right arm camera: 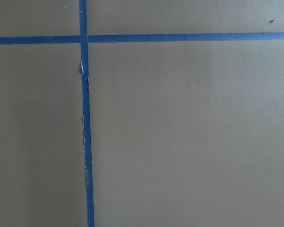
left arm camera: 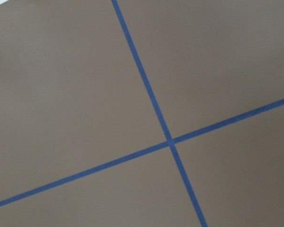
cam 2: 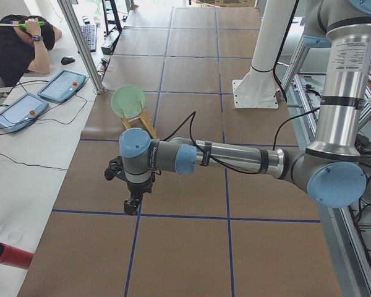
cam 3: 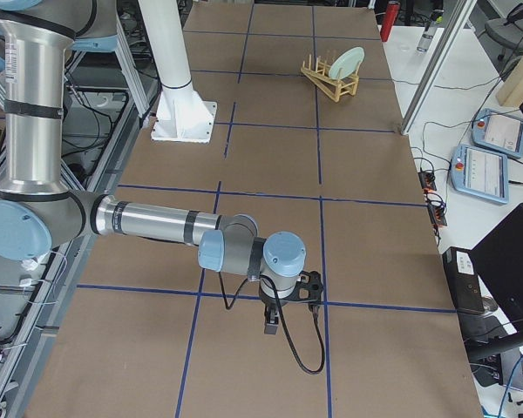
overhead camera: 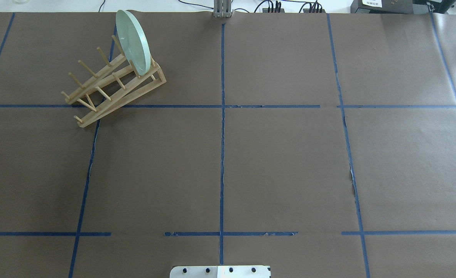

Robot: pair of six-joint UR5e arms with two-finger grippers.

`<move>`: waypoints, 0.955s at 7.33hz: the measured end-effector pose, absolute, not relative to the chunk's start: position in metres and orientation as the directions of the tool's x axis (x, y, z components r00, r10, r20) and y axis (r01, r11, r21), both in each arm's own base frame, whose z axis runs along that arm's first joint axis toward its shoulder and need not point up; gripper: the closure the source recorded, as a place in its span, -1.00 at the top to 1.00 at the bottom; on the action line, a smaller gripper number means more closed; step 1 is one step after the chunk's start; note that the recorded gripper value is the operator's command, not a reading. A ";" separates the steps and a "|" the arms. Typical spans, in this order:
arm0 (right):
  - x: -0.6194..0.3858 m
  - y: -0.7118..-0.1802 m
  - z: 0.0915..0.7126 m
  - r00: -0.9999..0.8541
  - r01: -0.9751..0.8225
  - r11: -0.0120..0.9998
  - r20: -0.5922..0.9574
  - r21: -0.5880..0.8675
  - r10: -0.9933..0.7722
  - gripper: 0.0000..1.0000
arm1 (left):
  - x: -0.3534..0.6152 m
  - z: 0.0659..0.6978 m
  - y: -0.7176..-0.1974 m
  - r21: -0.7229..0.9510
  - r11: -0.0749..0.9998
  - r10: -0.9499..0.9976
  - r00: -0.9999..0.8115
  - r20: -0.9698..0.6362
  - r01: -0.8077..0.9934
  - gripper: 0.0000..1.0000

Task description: Place plate on rack

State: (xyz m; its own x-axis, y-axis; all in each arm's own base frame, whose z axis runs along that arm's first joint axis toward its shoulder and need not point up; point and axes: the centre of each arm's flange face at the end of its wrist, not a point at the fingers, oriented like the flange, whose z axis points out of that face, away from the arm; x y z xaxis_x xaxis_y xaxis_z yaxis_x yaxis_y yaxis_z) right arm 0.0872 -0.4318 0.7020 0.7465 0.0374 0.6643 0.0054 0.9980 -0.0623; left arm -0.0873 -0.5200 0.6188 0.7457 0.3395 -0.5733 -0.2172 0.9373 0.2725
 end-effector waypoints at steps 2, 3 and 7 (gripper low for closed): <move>0.087 -0.432 0.702 0.747 0.005 0.998 0.664 -0.062 0.037 1.00 | -0.097 0.629 -0.506 0.195 0.976 0.207 0.719 -0.663 -0.102 1.00; 0.087 -0.432 0.702 0.747 0.005 0.998 0.664 -0.062 0.037 1.00 | -0.096 0.629 -0.504 0.170 0.983 0.163 0.709 -0.687 -0.061 1.00; 0.088 -0.432 0.702 0.747 0.005 0.998 0.664 -0.062 0.038 1.00 | -0.096 0.627 -0.504 0.214 0.976 0.177 0.710 -0.682 -0.038 1.00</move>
